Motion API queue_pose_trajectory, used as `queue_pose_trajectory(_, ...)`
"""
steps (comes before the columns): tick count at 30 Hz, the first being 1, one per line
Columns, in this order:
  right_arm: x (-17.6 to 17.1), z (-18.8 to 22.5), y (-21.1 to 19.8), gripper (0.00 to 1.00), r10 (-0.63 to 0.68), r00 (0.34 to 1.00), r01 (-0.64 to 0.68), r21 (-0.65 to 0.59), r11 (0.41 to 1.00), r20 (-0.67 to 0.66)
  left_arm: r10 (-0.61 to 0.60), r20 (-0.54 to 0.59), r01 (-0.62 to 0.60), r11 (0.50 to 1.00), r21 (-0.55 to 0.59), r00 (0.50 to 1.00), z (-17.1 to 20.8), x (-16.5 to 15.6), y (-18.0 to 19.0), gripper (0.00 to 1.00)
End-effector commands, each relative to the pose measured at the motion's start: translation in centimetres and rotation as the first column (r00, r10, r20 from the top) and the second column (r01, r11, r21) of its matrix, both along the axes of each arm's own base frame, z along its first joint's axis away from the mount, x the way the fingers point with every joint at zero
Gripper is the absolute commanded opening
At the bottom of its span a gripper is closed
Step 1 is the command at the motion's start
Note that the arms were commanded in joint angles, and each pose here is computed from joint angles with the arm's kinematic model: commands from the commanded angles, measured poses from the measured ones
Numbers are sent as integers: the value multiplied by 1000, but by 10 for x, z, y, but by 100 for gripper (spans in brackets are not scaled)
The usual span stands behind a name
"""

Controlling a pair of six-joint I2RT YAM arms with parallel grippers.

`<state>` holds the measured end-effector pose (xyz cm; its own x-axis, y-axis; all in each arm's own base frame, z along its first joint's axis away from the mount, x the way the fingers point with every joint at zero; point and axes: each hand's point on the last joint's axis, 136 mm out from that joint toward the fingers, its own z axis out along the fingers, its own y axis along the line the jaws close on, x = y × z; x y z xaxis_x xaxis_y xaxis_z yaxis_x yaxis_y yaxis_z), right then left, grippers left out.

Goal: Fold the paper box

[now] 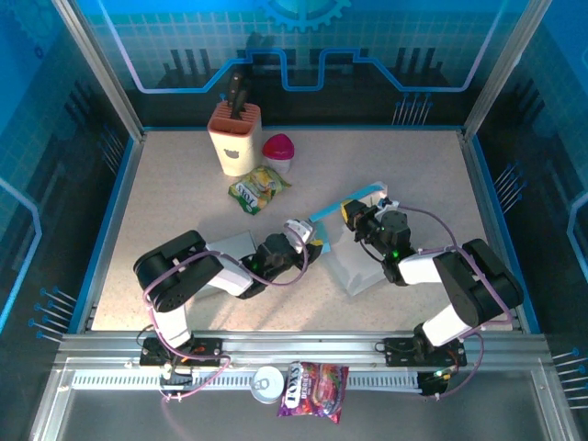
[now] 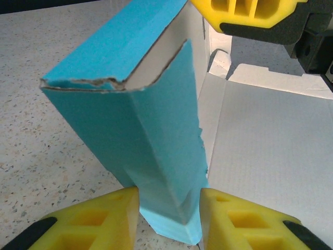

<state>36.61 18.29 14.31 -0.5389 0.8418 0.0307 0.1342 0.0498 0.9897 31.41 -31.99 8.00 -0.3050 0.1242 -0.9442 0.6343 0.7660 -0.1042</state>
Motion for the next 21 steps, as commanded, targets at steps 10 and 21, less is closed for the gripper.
queue_pose_trajectory(10, -12, 2, 7, 0, 8, 1000, -9, 48, 999, 20, 137, 55, -134, 989, -58, 989, 24, 15, -3, 39)
queue_pose_trajectory(21, -16, -5, 10, 0, 6, 1000, -6, 70, 998, -6, 178, 110, -165, 979, -123, 978, 26, 23, -4, 36)
